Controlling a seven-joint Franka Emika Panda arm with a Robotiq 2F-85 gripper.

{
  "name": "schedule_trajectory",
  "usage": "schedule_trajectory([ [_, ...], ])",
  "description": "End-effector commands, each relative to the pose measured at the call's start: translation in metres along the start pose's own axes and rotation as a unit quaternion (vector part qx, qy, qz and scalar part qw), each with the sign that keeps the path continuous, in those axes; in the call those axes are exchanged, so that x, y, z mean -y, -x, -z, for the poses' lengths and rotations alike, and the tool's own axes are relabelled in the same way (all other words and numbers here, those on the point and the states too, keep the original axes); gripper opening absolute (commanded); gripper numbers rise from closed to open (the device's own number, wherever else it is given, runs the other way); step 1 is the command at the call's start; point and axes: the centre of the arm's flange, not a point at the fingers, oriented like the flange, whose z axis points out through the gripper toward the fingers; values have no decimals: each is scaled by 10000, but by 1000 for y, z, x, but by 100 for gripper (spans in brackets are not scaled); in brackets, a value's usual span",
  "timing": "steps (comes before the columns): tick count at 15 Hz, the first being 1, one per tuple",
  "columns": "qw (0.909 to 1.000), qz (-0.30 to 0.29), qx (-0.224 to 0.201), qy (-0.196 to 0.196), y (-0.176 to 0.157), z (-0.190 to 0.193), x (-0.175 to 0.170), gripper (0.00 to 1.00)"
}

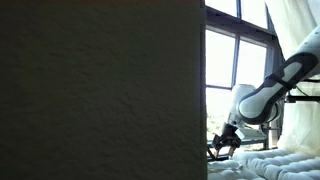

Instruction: Open the slot in the window screen

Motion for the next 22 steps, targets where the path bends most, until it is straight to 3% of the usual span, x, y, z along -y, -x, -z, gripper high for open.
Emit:
schedule_trajectory([
  [1,9997,-18,-261,5,-6,-4,9,100],
  [22,9997,35,-257,-48,-2,-6,4,100],
])
